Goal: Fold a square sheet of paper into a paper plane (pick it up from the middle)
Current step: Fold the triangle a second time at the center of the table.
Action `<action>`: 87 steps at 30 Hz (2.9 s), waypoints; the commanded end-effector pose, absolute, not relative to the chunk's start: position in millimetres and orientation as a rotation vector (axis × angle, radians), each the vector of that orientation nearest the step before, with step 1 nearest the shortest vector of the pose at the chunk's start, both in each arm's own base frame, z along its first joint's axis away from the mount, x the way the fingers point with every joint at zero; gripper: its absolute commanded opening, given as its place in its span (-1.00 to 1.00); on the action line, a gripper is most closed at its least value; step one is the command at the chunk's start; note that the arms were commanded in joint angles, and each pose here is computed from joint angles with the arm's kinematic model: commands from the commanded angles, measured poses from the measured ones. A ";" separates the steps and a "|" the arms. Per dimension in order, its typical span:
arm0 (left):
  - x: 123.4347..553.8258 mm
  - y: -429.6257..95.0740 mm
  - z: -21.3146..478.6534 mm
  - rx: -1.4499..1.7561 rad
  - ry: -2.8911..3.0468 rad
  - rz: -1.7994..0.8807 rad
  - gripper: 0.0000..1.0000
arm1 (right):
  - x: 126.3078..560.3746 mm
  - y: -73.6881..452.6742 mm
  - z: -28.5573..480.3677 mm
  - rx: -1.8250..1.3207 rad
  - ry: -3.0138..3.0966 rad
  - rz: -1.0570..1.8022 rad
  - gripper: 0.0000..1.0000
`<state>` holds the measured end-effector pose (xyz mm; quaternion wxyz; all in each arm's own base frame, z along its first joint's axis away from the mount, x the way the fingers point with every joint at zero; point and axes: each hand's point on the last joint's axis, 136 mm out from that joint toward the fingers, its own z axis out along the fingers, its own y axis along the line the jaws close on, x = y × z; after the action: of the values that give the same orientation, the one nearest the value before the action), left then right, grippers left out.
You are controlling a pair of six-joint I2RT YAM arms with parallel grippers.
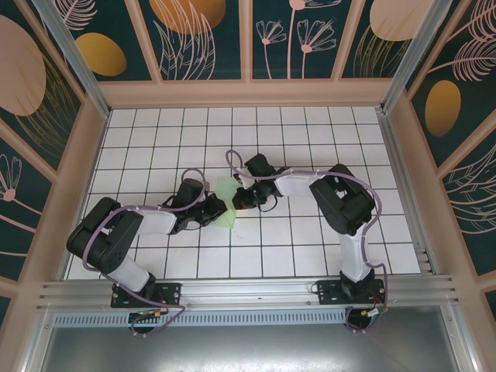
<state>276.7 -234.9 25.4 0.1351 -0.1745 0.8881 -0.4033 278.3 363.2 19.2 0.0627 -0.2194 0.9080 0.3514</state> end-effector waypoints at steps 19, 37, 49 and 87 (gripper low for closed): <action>278.8 -241.1 26.5 -0.474 2.576 -1.187 -1.00 | 286.8 355.1 31.2 -0.647 2.702 1.010 -1.00; 274.7 -236.0 16.9 -0.498 2.610 -1.143 -1.00 | 288.4 360.0 26.0 -0.678 2.703 1.022 -1.00; 286.4 -243.9 51.1 -0.435 2.498 -1.223 -0.98 | 289.0 360.5 26.3 -0.696 2.697 1.012 -1.00; 276.9 -223.6 10.2 -0.531 2.637 -1.017 -1.00 | 291.3 361.0 24.7 -0.692 2.707 0.999 -0.99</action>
<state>283.3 -229.0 16.7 0.1332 -0.1887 0.9014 -0.3663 287.0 361.5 24.3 0.0850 -0.2281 0.9078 0.3415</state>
